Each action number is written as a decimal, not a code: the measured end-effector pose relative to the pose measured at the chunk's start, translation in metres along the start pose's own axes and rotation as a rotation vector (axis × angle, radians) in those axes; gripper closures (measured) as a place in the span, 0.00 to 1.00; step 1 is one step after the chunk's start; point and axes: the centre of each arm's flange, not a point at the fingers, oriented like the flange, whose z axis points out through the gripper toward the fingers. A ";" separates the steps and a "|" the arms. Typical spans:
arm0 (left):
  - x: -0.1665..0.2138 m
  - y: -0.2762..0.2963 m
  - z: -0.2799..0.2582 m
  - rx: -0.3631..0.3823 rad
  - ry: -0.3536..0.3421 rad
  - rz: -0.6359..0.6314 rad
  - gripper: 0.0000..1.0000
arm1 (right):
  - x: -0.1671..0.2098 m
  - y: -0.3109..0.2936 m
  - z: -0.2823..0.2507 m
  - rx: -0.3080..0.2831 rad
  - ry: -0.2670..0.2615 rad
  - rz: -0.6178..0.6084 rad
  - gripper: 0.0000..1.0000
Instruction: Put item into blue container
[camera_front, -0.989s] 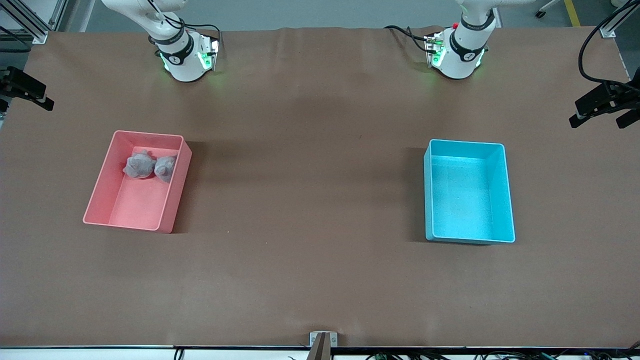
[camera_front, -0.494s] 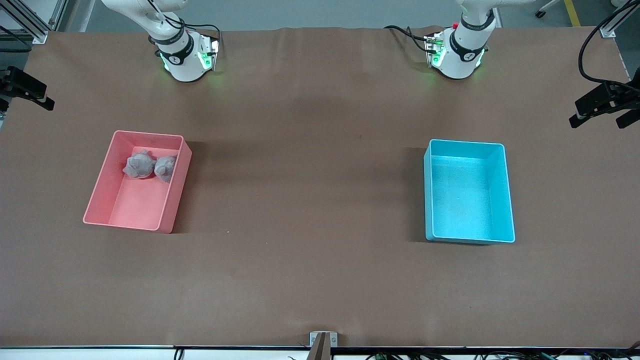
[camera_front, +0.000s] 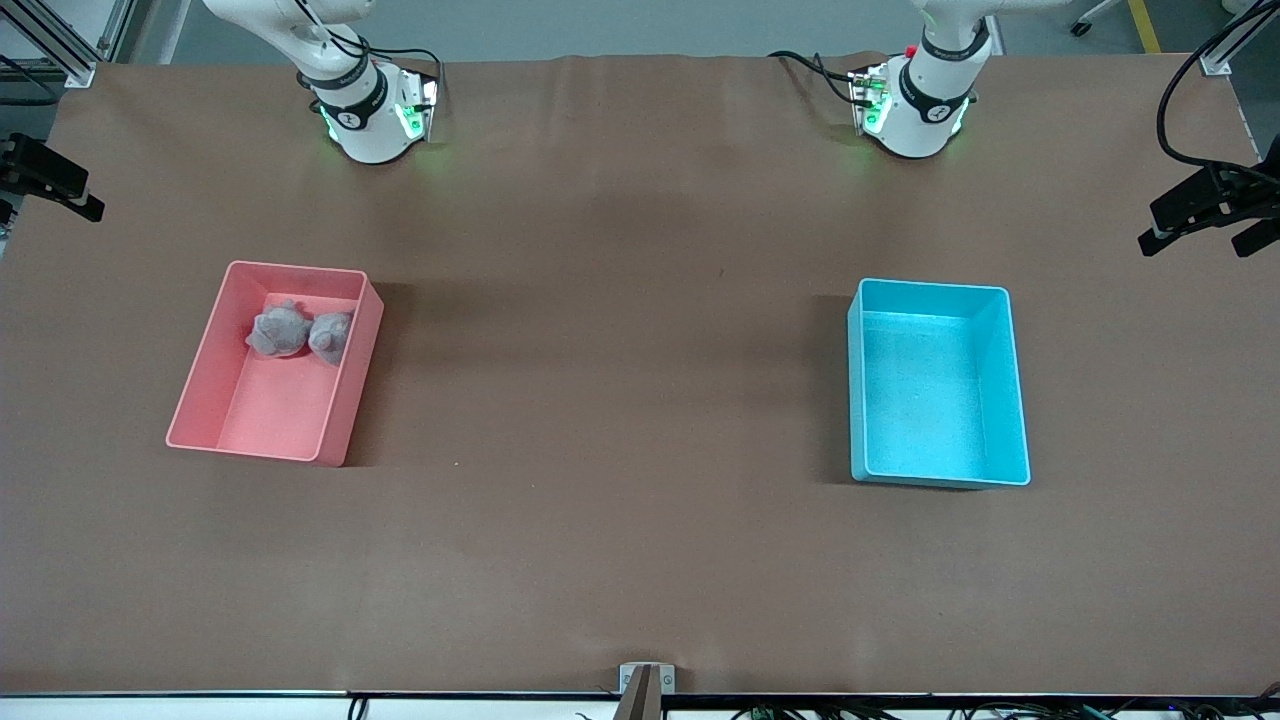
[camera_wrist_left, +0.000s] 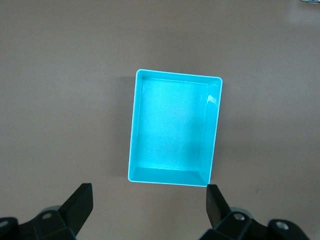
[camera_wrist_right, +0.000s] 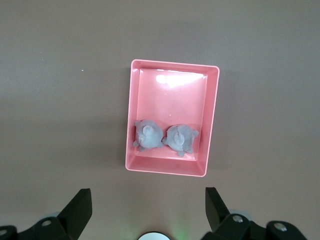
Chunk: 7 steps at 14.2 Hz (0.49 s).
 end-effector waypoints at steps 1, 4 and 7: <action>0.000 0.000 0.000 0.000 0.000 0.000 0.00 | 0.007 0.002 0.011 0.000 -0.021 0.003 0.00; 0.000 0.000 0.000 0.000 -0.001 0.000 0.00 | 0.047 0.027 0.080 -0.001 -0.135 0.049 0.00; 0.000 0.000 0.001 0.000 -0.001 0.000 0.00 | 0.076 0.050 0.134 -0.014 -0.186 0.080 0.00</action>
